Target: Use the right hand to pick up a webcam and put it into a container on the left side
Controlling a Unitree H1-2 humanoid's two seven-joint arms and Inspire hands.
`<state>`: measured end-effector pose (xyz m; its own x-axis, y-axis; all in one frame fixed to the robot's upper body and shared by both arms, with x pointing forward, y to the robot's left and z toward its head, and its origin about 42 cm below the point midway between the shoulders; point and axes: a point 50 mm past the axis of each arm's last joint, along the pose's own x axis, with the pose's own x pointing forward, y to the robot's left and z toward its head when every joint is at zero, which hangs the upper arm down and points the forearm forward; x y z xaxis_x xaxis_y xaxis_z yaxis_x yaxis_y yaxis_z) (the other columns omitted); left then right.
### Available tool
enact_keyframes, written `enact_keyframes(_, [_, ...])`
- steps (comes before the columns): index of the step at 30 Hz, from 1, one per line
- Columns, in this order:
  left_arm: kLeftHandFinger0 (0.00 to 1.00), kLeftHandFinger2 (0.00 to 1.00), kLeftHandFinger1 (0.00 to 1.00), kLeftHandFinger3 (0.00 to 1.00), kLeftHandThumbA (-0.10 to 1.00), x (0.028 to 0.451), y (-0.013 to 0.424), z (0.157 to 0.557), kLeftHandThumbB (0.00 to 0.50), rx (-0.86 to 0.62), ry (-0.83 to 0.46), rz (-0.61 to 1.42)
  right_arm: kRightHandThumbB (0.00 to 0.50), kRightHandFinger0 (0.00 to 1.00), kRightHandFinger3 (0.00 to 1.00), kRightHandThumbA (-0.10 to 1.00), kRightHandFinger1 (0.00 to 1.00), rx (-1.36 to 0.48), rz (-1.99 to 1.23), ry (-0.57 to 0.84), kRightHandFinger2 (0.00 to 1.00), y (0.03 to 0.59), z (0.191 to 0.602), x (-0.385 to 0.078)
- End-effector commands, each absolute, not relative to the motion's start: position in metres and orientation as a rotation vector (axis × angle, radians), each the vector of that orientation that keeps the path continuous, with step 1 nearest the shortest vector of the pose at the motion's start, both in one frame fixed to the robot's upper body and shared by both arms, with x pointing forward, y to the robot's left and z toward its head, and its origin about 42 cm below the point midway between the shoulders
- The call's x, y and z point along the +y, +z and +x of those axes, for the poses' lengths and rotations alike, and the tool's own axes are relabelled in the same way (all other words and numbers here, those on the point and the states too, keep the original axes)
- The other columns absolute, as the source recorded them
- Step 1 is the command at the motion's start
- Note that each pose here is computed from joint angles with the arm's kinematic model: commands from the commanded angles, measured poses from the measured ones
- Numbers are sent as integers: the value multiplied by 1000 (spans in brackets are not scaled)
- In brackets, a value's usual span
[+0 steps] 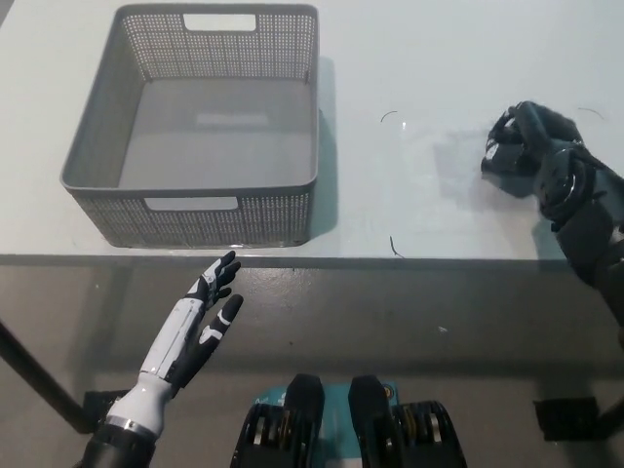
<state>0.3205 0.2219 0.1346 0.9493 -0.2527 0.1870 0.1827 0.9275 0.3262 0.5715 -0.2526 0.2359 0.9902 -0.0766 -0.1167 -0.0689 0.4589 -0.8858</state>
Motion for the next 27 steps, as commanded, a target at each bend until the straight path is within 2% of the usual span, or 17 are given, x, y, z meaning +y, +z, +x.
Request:
enact_keyframes(1, [1000,1000,1000,1000,915,229,148,328,123,-280,-230,326,189,0,691,-100,371,-161,-975,-171,828,324,590,-249])
enact_keyframes(3, [1000,1000,1000,1000,918,229,148,329,125,-278,-230,330,154,0,789,-100,398,-205,-955,-183,807,343,591,-249])
enact_keyframes(6, [1000,1000,1000,1000,918,229,149,328,124,-282,-231,333,162,0,825,-100,391,-259,-887,-205,770,373,593,-249])
enact_keyframes(7, [1000,1000,1000,1000,920,229,149,328,119,-283,-232,340,170,0,808,-100,374,-294,-865,-213,763,387,593,-248])
enact_keyframes(8, [1000,1000,1000,1000,920,229,149,328,119,-283,-233,340,151,0,795,-100,361,-306,-854,-218,733,392,593,-248])
enact_keyframes(10, [1000,1000,1000,1000,917,229,149,328,119,-281,-233,339,179,0,723,-100,315,-344,-759,-231,721,417,591,-244])
enact_keyframes(11, [1000,1000,1000,1000,917,229,149,327,120,-282,-233,339,164,0,710,-100,292,-353,-726,-225,705,426,590,-242])
enact_keyframes(14, [1000,1000,1000,1000,909,229,149,327,114,-280,-235,338,160,0,755,-100,210,-398,-651,-198,664,449,584,-231])
enact_keyframes(16, [1000,1000,1000,1000,898,229,149,327,108,-280,-237,336,159,0,813,-100,260,-427,-634,-179,752,458,580,-222])
enact_keyframes(19, [1000,1000,1000,1000,882,231,144,320,101,-270,-236,341,162,0,846,-100,373,-451,-626,-130,801,460,571,-192])
enact_keyframes(27, [1000,1000,1000,1000,880,230,138,313,105,-252,-241,338,183,0,844,-100,387,-515,-606,15,784,466,552,-103])
